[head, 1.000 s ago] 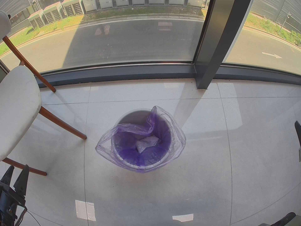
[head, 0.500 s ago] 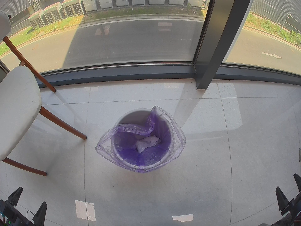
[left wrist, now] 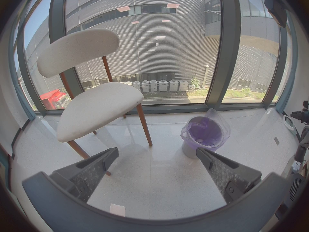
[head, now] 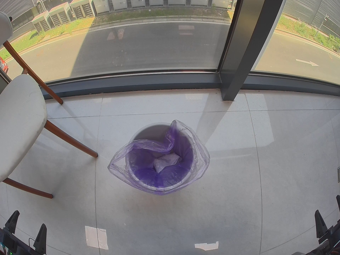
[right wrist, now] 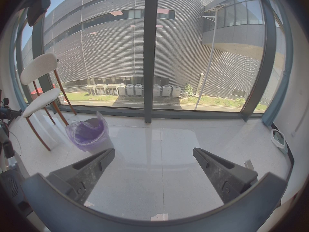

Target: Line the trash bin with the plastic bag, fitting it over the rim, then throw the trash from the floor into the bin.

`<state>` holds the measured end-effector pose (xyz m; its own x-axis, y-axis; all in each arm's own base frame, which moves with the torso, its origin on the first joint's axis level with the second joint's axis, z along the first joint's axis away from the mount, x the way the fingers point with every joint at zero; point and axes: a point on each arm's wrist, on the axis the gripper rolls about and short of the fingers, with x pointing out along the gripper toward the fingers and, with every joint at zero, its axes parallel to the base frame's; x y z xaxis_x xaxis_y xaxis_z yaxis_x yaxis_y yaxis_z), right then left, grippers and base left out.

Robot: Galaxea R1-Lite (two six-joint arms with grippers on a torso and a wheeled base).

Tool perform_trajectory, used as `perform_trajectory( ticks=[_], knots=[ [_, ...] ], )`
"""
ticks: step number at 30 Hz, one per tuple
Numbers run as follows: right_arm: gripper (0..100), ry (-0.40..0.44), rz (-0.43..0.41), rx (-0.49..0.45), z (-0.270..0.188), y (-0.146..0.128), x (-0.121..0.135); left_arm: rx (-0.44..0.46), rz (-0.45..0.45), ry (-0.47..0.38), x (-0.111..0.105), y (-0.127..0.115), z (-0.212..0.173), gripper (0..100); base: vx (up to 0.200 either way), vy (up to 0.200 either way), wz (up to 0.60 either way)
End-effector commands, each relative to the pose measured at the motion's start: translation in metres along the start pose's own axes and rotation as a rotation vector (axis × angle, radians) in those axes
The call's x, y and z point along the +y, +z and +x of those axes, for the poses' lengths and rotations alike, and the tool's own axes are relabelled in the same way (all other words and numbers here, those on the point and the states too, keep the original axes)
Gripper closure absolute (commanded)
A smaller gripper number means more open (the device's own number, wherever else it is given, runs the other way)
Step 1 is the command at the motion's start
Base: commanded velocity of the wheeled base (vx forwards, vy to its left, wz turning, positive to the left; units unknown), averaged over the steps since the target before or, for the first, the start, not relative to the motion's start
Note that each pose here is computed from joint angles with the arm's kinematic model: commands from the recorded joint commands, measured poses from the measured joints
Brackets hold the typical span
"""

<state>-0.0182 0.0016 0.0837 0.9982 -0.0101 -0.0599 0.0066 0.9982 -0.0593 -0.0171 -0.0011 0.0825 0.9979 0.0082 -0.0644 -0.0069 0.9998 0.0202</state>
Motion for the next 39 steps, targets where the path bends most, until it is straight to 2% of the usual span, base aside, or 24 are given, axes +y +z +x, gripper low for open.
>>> perform_trajectory(
  ticks=[1,3,6,7,14,16,18,28,29,39],
  knots=[
    [0,0.099,-0.038,-0.048,-0.0032,-0.0040,0.0005,-0.045,0.026,-0.053,0.0005,-0.0064,-0.0034,0,0.000,0.000,0.00],
    [0,0.078,-0.021,-0.062,-0.0038,-0.0062,0.0005,-0.055,0.033,-0.048,0.0002,-0.0067,-0.0042,0,0.000,0.000,0.00],
    [0,-0.008,0.079,-0.055,-0.0039,-0.0082,-0.0015,-0.071,0.046,-0.048,0.0001,-0.0067,-0.0051,0,0.000,0.000,0.00],
    [0,-0.015,0.083,-0.055,-0.0039,-0.0082,-0.0016,-0.071,0.046,-0.048,0.0001,-0.0065,-0.0050,0,0.000,0.000,0.00],
    [0,0.000,0.084,-0.058,-0.0041,-0.0078,-0.0013,-0.074,0.041,-0.039,0.0003,-0.0064,-0.0052,0,0.000,0.000,0.00],
    [0,0.001,0.070,-0.054,-0.0039,-0.0084,-0.0013,-0.069,-0.033,0.004,0.0013,-0.0066,-0.0050,0,0.000,0.000,0.00],
    [0,0.008,0.051,-0.054,-0.0040,-0.0076,-0.0011,-0.071,-0.041,0.013,0.0015,-0.0064,-0.0050,0,0.000,0.000,0.00],
    [0,0.026,0.040,-0.056,-0.0040,-0.0079,-0.0008,-0.072,-0.002,0.001,0.0012,-0.0066,-0.0052,0,0.000,0.000,0.00],
    [0,0.025,0.039,-0.055,-0.0039,-0.0083,-0.0008,-0.072,0.023,-0.007,0.0010,-0.0066,-0.0052,0,0.000,0.000,0.00],
    [0,0.023,0.039,-0.058,-0.0040,-0.0078,-0.0008,-0.072,0.009,-0.010,0.0009,-0.0066,-0.0052,0,0.000,0.000,0.00]
  ],
)
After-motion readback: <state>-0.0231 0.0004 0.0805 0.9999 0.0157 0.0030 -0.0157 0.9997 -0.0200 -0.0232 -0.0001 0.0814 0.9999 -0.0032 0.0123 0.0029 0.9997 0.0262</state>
